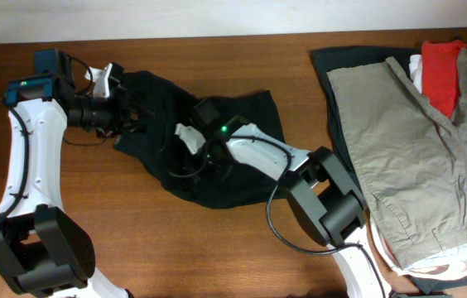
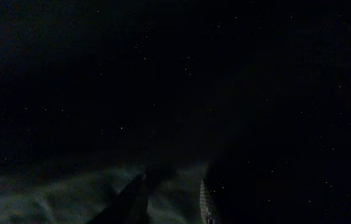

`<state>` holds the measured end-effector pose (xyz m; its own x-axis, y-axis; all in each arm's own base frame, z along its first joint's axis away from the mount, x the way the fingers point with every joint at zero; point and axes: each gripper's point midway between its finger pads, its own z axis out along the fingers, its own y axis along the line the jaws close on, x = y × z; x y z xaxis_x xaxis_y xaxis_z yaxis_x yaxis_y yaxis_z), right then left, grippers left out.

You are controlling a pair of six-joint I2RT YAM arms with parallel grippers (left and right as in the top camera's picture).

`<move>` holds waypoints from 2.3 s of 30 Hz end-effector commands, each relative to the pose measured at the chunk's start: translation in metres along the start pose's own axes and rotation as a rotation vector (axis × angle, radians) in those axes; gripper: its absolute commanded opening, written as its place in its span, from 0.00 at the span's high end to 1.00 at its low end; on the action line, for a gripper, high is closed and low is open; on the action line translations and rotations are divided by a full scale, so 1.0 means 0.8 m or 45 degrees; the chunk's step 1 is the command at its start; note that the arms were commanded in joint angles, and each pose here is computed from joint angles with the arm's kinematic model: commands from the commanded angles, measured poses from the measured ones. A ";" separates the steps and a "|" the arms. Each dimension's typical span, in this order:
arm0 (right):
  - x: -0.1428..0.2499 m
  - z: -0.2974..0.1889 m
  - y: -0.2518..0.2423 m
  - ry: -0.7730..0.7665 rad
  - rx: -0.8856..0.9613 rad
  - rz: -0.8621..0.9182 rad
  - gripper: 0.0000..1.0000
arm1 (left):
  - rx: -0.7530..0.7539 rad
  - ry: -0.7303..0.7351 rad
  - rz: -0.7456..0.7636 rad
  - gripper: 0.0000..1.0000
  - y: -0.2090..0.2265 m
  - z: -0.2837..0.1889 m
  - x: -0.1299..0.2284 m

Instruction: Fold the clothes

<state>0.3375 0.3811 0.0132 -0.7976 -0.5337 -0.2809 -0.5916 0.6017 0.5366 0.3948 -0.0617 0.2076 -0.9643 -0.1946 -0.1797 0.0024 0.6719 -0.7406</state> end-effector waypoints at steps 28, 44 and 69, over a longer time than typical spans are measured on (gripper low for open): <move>0.155 -0.236 -0.222 0.349 0.710 0.649 0.54 | -0.207 -0.139 0.274 0.50 -0.137 0.169 -0.010; 0.113 -0.165 -0.085 0.342 -0.054 0.517 0.62 | -0.622 -0.195 0.096 0.27 0.045 0.152 -0.075; 0.299 -0.225 -0.249 0.690 0.959 1.130 0.78 | -0.472 0.129 0.478 0.30 0.022 0.299 -0.005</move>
<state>0.2710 0.0483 0.0006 -0.8769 0.1269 0.4635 0.0572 0.9852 -0.1616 0.4837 -0.2018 0.0628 -0.9164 0.0891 -0.3903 0.2331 0.9113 -0.3394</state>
